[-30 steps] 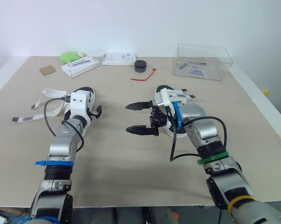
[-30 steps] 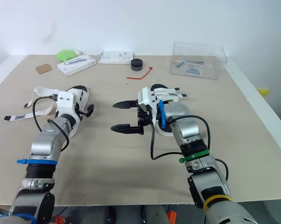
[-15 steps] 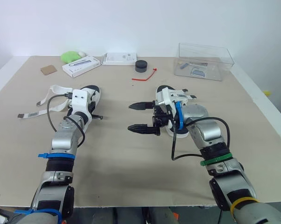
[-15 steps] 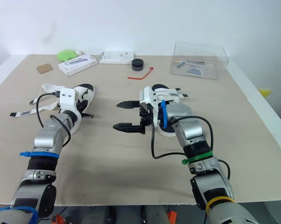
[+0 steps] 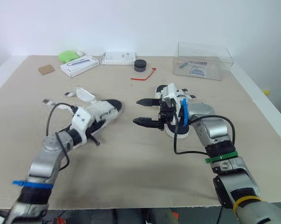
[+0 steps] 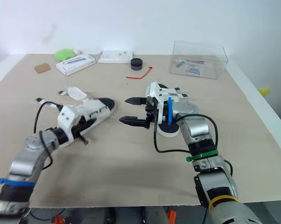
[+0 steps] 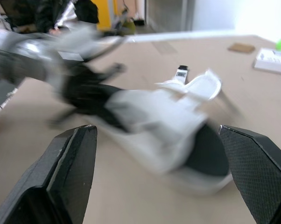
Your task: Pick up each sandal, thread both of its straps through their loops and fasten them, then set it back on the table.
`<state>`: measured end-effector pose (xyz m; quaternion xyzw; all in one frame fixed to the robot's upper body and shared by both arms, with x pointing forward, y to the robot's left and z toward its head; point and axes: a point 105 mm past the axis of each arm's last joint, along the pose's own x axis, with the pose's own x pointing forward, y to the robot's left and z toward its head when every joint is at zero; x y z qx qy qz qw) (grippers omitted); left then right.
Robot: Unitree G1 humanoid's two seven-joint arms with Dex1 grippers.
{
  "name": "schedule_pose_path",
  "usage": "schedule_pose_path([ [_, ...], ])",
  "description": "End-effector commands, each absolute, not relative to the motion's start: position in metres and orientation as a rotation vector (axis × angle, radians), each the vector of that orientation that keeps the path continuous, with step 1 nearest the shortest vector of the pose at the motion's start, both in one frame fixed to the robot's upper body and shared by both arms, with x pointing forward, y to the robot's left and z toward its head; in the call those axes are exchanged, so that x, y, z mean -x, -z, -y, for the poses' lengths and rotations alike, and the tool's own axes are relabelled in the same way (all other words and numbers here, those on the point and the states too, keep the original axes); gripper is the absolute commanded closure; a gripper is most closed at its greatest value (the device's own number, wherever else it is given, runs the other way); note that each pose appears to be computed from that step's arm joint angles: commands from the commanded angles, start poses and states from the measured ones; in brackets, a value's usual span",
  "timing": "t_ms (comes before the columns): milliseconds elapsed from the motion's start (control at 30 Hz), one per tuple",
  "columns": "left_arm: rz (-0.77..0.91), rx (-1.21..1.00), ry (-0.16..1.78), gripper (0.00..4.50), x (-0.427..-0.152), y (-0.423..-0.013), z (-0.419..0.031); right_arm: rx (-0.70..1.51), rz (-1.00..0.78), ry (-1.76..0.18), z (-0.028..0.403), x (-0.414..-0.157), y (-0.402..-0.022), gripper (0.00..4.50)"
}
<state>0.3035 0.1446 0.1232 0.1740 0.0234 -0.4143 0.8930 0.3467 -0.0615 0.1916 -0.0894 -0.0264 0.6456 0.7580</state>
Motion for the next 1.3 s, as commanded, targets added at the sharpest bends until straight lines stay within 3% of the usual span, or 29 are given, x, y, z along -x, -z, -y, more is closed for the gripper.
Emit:
schedule_pose_path([
  [33,0.018,-0.550,1.176,4.41,-0.252,-0.126,-0.124,0.205,0.085,-1.432,0.067,-0.340,-0.199,0.00],
  [233,0.003,-0.657,1.401,4.41,-0.227,-0.108,-0.128,0.216,0.081,-1.444,0.066,-0.338,-0.197,0.00],
  [500,0.047,-0.829,1.512,4.41,-0.236,-0.105,-0.143,0.230,0.075,-1.450,0.067,-0.333,-0.192,0.00],
  [1067,-0.024,-0.785,1.465,4.41,-0.245,-0.112,-0.142,0.263,-0.001,-1.493,0.077,-0.325,-0.183,0.00],
  [1100,-0.022,-0.797,1.469,3.81,-0.244,-0.113,-0.142,0.273,-0.012,-1.509,0.078,-0.323,-0.182,0.56],
  [1167,-0.028,-0.780,1.470,3.59,-0.243,-0.117,-0.142,0.285,-0.037,-1.549,0.080,-0.318,-0.179,0.89],
  [1300,-0.052,-0.751,1.484,2.12,-0.238,-0.122,-0.143,0.303,-0.056,-1.591,0.079,-0.314,-0.177,2.41],
])
